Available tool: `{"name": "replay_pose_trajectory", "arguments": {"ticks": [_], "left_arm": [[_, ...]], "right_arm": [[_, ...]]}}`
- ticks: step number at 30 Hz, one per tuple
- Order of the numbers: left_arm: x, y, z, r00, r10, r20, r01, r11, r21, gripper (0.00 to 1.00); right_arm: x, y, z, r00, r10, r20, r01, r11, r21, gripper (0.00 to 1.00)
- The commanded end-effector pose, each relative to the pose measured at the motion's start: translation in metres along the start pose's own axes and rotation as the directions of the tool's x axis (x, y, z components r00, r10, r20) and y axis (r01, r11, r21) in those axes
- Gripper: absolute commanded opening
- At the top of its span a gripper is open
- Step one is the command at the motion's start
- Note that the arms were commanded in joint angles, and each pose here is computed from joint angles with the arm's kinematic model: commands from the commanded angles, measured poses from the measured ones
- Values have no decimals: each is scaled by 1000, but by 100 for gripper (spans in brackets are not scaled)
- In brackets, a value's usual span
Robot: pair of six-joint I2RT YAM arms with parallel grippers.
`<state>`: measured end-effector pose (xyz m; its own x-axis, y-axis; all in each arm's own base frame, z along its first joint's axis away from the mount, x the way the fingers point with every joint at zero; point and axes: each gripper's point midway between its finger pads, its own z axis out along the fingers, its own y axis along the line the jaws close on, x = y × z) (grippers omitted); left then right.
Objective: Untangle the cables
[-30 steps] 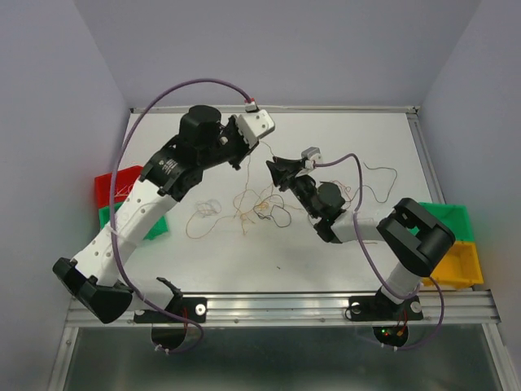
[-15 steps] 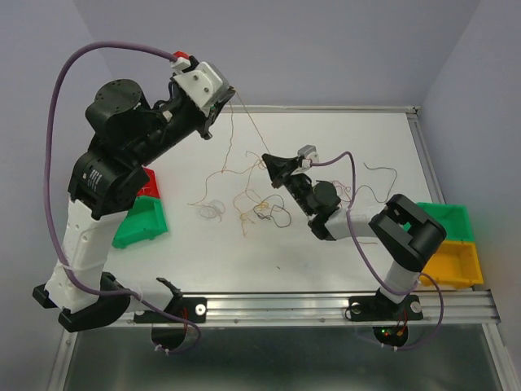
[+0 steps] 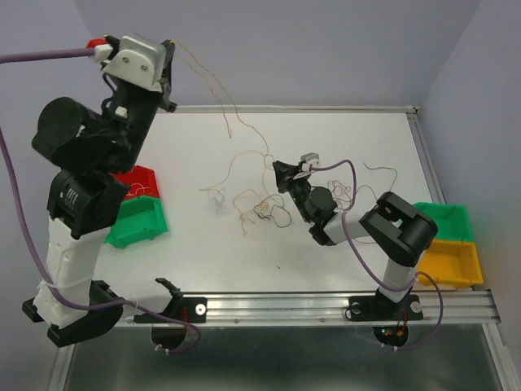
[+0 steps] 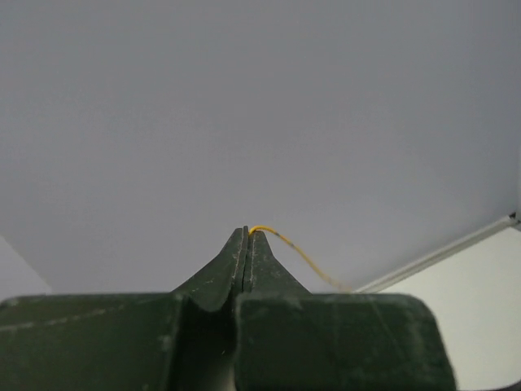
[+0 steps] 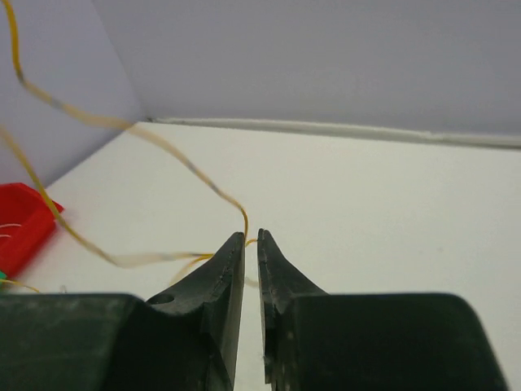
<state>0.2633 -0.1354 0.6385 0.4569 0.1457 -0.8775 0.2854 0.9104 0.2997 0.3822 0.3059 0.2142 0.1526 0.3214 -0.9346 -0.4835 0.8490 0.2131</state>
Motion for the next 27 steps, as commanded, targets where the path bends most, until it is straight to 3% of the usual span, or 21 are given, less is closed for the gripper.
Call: {"name": "replay_pose_trajectory", "arguments": {"ticks": [1,9,14,19,27], "left_arm": [[-89,65,-49,957,-34,288,94,976,-198,0],[-88,77,-43,962,-1,273,79,958,-276,0],[-69,58,-28,972,26,236,27,975,-219,0],[-23,35,-16,990,54,130,-30,984,-177,0],[57,-5,-40,999,54,0,-54,997,-51,0]], "right_arm": [[-28,-43,-10,988,21,155,-55,975,216,18],[-19,-56,-17,992,8,123,-42,960,277,18],[-23,-46,-17,992,8,123,-35,975,218,21],[-26,-17,-18,994,5,109,-10,999,48,39],[-36,24,-36,995,21,94,-2,981,-196,59]]}}
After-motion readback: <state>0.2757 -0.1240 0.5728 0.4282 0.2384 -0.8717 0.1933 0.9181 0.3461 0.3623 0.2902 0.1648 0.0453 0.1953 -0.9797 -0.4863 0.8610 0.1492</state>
